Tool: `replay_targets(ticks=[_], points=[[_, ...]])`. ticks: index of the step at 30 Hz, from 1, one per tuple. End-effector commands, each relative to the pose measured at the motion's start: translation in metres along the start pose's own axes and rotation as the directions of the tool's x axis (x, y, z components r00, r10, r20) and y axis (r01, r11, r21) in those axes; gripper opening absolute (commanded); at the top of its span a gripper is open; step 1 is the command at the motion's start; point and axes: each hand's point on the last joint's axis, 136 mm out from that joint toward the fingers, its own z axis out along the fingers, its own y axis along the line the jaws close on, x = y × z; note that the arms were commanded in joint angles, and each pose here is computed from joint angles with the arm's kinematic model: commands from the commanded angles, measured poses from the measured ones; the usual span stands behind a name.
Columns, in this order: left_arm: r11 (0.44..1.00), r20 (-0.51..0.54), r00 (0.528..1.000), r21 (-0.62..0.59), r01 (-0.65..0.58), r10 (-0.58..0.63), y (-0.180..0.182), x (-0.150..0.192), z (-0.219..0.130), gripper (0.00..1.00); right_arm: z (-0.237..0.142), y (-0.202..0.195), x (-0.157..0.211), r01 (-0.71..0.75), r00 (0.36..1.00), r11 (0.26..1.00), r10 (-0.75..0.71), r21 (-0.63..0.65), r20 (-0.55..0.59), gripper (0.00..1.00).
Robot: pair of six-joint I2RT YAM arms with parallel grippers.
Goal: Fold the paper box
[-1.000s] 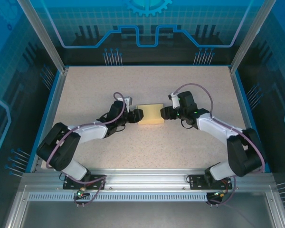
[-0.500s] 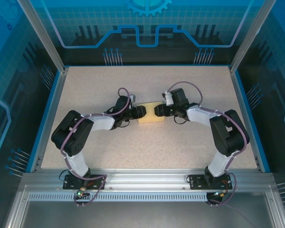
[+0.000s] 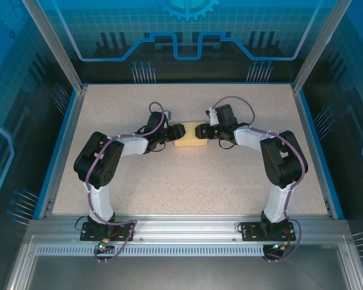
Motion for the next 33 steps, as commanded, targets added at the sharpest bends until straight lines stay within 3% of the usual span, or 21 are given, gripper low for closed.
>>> replay_targets(ticks=[1, 10, 13, 17, 18, 25, 29, 33], points=[[0.999, 0.019, 0.999, 0.011, -0.045, 0.045, -0.006, -0.014, -0.008, 0.67, -0.018, -0.005, -0.016, 0.021, 0.999, 0.999, -0.022, 0.033, 0.036, 0.66], [0.986, 0.185, 0.969, -0.044, -0.159, 0.165, -0.011, -0.043, -0.07, 0.75, -0.1, -0.019, -0.034, 0.154, 0.97, 0.947, -0.199, 0.283, 0.137, 0.79], [0.974, 0.259, 0.94, -0.104, -0.202, 0.223, -0.004, -0.046, -0.103, 0.78, -0.134, -0.025, -0.034, 0.185, 0.948, 0.898, -0.27, 0.4, 0.167, 0.83], [0.945, 0.348, 0.883, -0.203, -0.258, 0.316, 0.005, -0.052, -0.148, 0.86, -0.175, -0.044, -0.032, 0.156, 0.923, 0.825, -0.318, 0.543, 0.219, 0.99], [0.939, 0.368, 0.869, -0.221, -0.265, 0.331, 0.006, -0.054, -0.158, 0.88, -0.184, -0.047, -0.032, 0.144, 0.916, 0.812, -0.325, 0.566, 0.233, 1.0], [0.919, 0.515, 0.779, -0.342, -0.195, 0.357, 0.037, -0.055, -0.215, 0.99, -0.209, -0.089, 0.005, 0.019, 0.913, 0.767, -0.274, 0.642, 0.301, 1.0], [0.897, 0.499, 0.781, -0.408, -0.169, 0.375, 0.063, -0.053, -0.221, 0.99, -0.212, -0.123, 0.023, -0.054, 0.912, 0.72, -0.247, 0.691, 0.329, 1.0], [0.862, 0.445, 0.798, -0.476, -0.174, 0.406, 0.089, -0.051, -0.213, 0.99, -0.204, -0.134, 0.029, -0.066, 0.895, 0.754, -0.245, 0.654, 0.373, 1.0]])
